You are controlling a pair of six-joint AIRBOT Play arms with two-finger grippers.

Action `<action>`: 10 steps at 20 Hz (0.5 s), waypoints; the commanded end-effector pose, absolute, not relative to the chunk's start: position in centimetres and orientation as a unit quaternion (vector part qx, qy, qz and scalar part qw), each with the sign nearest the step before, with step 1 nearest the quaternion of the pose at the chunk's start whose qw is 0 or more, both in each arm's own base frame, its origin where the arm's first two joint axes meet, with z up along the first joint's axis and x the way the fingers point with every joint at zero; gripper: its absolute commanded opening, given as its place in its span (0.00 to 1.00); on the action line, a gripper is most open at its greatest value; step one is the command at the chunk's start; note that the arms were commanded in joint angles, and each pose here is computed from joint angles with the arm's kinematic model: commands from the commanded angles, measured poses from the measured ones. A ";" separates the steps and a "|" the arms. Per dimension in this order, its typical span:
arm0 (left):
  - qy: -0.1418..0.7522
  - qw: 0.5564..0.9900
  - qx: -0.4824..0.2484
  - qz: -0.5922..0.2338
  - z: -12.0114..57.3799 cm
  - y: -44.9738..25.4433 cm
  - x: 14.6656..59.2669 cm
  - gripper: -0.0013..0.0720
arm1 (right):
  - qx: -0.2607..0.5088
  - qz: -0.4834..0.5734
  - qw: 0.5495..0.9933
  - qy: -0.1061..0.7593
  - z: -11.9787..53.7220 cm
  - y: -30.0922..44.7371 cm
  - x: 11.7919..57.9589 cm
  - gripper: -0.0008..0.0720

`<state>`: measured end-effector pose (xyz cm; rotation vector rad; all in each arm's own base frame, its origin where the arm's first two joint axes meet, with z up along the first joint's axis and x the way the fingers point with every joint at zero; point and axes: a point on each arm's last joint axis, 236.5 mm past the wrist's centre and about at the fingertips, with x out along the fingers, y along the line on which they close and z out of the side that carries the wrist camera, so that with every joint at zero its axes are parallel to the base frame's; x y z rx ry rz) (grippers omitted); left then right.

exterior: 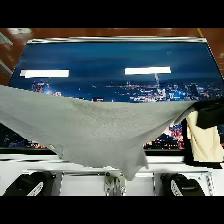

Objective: Fold the shirts.

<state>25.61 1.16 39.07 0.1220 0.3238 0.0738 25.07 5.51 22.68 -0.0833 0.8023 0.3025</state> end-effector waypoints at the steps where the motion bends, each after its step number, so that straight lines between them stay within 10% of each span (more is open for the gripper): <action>1: 0.249 0.962 0.097 0.050 30.8 0.2 30.9 0.06 | -0.007 0.128 0.893 0.431 13.7 5.2 28.0 0.09; 10: 0.493 0.868 0.059 0.001 5.6 -8.0 42.6 0.06 | 0.106 0.048 0.890 0.440 1.5 4.1 38.9 0.09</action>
